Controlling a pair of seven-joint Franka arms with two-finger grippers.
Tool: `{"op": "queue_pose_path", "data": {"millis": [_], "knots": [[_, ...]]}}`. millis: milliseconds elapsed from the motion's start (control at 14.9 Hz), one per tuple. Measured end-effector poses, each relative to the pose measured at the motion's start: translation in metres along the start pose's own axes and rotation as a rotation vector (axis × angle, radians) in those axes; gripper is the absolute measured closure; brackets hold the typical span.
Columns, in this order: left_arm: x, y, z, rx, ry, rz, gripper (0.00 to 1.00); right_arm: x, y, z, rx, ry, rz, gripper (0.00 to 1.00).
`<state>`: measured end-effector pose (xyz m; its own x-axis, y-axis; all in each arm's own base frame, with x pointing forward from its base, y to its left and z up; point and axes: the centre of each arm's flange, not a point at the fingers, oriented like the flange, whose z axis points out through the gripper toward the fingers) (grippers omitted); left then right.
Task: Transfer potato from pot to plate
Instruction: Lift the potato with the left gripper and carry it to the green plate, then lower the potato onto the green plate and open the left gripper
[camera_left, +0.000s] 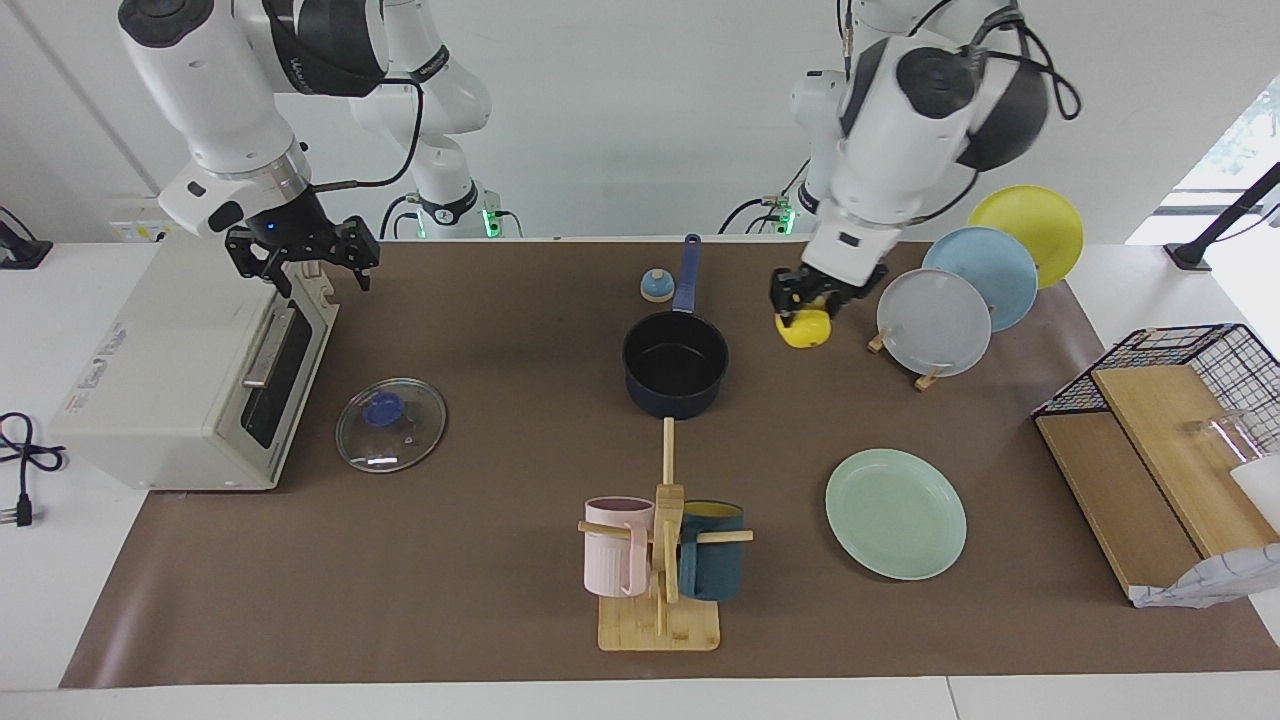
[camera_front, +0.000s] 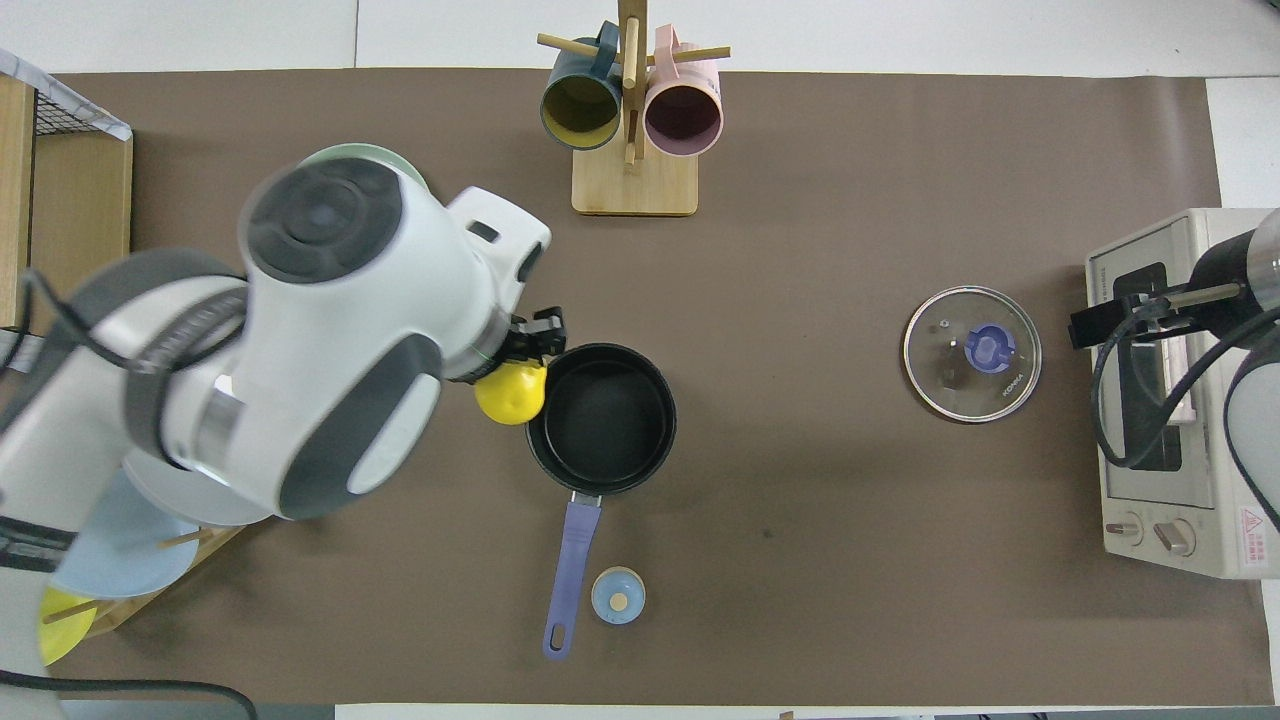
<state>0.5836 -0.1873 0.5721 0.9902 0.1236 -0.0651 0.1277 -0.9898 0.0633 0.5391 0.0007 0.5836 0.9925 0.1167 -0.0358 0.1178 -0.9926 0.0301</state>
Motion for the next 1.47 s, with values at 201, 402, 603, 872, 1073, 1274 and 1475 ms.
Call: {"op": "queue_pose_path", "data": {"millis": [201, 402, 603, 872, 1073, 1274, 1475], "knots": [[0.062, -0.068, 0.025, -0.008, 0.008, 0.068, 0.38, 0.001, -0.001, 0.002, 0.0, -0.004, -0.002, 0.0], [0.106, -0.081, 0.087, -0.009, 0.028, 0.091, 0.38, 0.003, 0.003, 0.006, 0.002, -0.014, 0.004, 0.0], [0.132, -0.072, 0.155, 0.006, 0.034, 0.109, 0.38, 0.003, 0.006, 0.007, 0.003, -0.017, 0.01, 0.0], [0.137, -0.072, 0.213, 0.028, 0.038, 0.155, 0.38, 0.003, 0.006, 0.006, 0.002, -0.015, 0.011, 0.0], [0.134, -0.074, 0.223, 0.027, 0.053, 0.167, 0.38, 0.001, 0.006, 0.007, 0.004, -0.031, 0.013, 0.0], [0.132, -0.075, 0.224, 0.03, 0.05, 0.187, 0.32, -0.001, 0.01, 0.007, 0.006, -0.041, 0.02, 0.0], [0.134, -0.079, 0.209, 0.03, 0.073, 0.185, 0.03, -0.001, 0.008, 0.008, 0.007, -0.044, 0.017, 0.0]]}}
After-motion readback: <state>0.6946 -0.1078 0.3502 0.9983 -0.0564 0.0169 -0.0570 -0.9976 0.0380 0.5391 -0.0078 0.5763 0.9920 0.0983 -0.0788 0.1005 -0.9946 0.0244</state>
